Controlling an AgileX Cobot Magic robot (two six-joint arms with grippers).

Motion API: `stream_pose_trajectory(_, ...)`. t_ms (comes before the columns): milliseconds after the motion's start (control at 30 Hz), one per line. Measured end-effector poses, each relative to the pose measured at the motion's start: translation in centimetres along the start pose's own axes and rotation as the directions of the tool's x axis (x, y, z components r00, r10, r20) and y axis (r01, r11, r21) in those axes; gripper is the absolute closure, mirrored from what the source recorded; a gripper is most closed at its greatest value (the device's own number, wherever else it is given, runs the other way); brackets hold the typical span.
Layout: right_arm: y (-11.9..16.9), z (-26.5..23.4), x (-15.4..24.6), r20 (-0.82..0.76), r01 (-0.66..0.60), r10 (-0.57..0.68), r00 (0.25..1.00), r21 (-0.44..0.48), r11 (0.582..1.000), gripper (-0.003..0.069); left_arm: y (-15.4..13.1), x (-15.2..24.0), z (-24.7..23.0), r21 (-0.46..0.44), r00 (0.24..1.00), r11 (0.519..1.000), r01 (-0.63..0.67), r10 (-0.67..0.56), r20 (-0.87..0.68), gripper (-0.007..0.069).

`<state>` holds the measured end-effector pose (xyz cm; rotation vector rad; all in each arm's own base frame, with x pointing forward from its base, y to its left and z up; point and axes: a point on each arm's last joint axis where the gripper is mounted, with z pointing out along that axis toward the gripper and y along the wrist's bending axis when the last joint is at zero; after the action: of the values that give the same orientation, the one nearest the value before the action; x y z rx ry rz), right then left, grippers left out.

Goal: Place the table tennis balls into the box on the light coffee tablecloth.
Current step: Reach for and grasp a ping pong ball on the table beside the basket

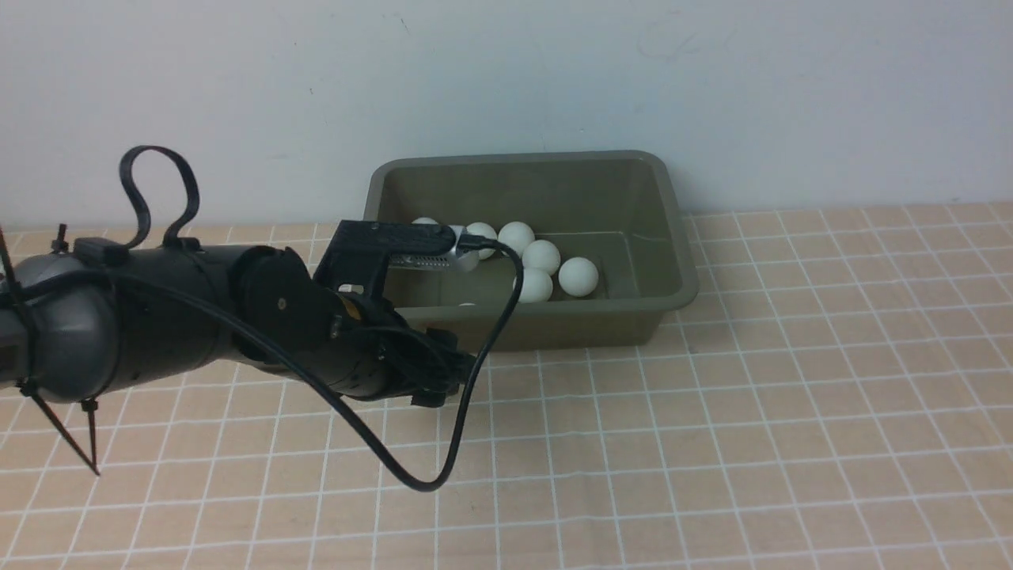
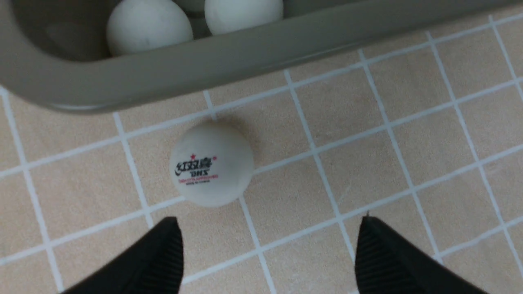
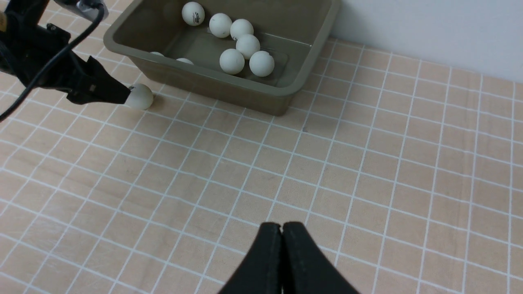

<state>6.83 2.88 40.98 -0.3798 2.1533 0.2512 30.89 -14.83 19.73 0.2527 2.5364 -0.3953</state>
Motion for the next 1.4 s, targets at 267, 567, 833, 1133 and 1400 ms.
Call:
stream_pose_trajectory(267, 0.0, 0.0, 0.0, 0.0, 0.002, -0.002, 1.0, 0.0, 1.0, 0.0677, 0.3, 0.1, 1.5, -0.016, 0.999, 1.0, -0.025, 0.025, -0.032, 0.0146)
stream_pose_trajectory(567, 0.0, 0.0, 0.0, 0.0, 0.002, -0.002, 1.0, -0.001, 1.0, 0.0677, 0.6, 0.1, 2.9, -0.033, 0.999, 0.998, -0.045, 0.045, -0.011, 0.0146)
stream_pose_trajectory(833, 0.0, 0.0, 0.0, 0.001, 0.001, -0.001, 1.0, -0.004, 1.0, 0.0677, 0.8, 0.1, 3.8, -0.041, 0.999, 0.998, -0.049, 0.049, 0.005, 0.0146)
stream_pose_trajectory(1133, 0.0, 0.0, 0.0, 0.001, 0.013, -0.013, 1.0, -0.004, 1.0, 0.0677, 1.1, 0.5, 5.0, -0.051, 0.999, 0.997, -0.049, 0.049, -0.002, 0.0146)
stream_pose_trajectory(1400, 0.0, 0.0, 0.0, 0.001, 0.021, -0.021, 1.0, -0.004, 1.0, 0.0677, 1.4, 0.8, 6.1, -0.06, 0.999, 0.997, -0.048, 0.048, 0.005, 0.0146)
